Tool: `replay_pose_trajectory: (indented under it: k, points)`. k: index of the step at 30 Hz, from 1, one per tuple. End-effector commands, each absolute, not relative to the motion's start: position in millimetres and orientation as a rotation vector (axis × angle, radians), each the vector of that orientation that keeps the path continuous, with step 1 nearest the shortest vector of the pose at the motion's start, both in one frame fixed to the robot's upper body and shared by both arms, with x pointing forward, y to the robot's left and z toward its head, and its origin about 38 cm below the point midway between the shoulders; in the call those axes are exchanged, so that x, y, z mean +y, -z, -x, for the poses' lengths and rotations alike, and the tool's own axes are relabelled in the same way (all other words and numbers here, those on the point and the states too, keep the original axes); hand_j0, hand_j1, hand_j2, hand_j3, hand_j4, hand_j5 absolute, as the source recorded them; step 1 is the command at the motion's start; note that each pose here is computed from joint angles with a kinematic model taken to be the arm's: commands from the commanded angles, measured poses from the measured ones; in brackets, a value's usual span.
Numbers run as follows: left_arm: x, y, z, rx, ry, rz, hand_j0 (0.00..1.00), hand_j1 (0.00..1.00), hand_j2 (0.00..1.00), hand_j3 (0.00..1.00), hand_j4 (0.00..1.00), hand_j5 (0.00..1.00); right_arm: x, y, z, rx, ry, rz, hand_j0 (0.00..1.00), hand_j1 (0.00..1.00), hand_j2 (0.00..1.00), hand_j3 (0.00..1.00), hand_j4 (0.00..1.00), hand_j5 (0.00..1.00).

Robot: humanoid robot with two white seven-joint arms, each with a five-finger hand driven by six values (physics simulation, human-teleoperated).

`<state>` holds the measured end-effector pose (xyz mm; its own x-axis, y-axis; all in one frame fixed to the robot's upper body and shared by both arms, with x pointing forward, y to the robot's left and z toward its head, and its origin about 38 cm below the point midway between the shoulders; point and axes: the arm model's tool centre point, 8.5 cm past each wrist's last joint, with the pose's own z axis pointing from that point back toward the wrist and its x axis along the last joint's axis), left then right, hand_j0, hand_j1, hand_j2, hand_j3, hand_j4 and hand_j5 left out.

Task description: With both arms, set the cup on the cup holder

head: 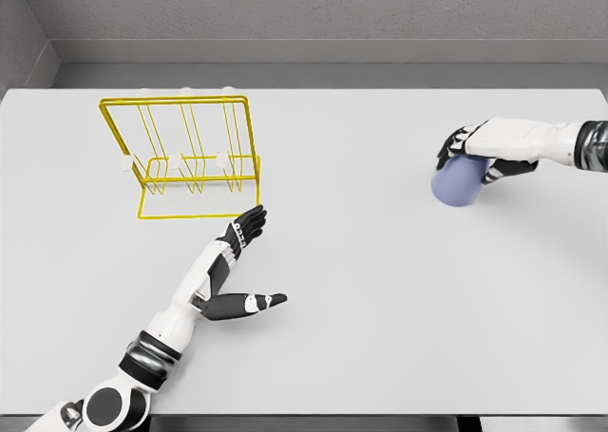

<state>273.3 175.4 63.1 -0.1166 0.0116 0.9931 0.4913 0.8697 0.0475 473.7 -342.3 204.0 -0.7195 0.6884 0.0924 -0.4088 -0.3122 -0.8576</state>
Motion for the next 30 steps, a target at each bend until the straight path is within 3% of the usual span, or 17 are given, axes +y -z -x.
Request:
replay_pose_trajectory:
  k: [1,30]
  points:
    - [174,-64,-273,-1.652,0.426,0.399,1.00,1.00,1.00,1.00,1.00,1.00,-341,-201,-473,-1.216,-2.087,0.376,0.65,0.65,0.65,0.65,0.65,0.65]
    - [173,-64,-273,-1.653,0.425,0.399,1.00,1.00,1.00,1.00,1.00,1.00,-314,-248,-463,-1.372,-2.148,0.414,0.63,0.63,0.63,0.63,0.63,0.63]
